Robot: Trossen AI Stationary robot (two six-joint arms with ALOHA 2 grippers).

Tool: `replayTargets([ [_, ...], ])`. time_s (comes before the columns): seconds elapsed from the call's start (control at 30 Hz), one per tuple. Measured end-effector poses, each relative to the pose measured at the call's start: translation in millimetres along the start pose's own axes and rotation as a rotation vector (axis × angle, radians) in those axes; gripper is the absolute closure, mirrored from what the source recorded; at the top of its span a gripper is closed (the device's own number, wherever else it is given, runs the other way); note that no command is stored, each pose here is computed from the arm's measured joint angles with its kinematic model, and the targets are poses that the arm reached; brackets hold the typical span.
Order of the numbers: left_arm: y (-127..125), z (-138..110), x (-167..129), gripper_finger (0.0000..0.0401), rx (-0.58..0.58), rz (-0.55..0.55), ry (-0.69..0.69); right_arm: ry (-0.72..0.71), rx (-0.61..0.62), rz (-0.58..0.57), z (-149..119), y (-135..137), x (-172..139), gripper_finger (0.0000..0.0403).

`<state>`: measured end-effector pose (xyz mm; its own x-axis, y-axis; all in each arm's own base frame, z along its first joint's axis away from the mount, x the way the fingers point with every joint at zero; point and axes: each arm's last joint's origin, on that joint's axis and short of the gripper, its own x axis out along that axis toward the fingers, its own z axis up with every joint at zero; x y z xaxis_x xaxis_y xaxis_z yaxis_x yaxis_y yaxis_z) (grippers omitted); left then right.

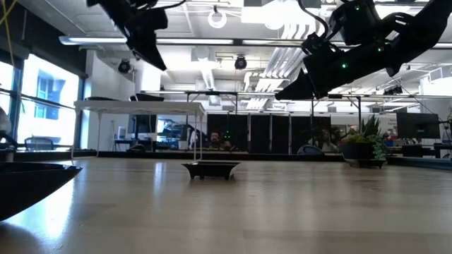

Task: Pick & Place Mini shaped plates
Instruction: Stack the black square plate on top of the black square plate on the shelf

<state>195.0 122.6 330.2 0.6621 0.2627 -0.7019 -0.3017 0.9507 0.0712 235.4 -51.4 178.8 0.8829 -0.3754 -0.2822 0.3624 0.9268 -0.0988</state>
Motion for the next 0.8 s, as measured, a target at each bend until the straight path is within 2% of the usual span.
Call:
replayTargets([
  [0.17,-35,-36,24,0.0400,-0.050,-0.058,-0.217,0.000,0.006,0.002,0,0,0,0.0401],
  [0.4,-82,-87,63,0.0400,-0.014,-0.182,-0.456,-0.015,0.023,0.010,1,0,0,0.0401],
  [0.57,-112,-99,80,0.0400,0.002,-0.214,-0.375,-0.015,0.023,0.001,2,0,0,0.0399],
  [0.7,-144,-93,85,0.0399,0.062,-0.229,-0.355,-0.015,0.022,-0.012,1,0,0,0.0401],
  [0.8,-165,-91,95,0.0385,0.068,-0.214,-0.289,-0.015,0.022,-0.011,1,0,0,0.0401],
])
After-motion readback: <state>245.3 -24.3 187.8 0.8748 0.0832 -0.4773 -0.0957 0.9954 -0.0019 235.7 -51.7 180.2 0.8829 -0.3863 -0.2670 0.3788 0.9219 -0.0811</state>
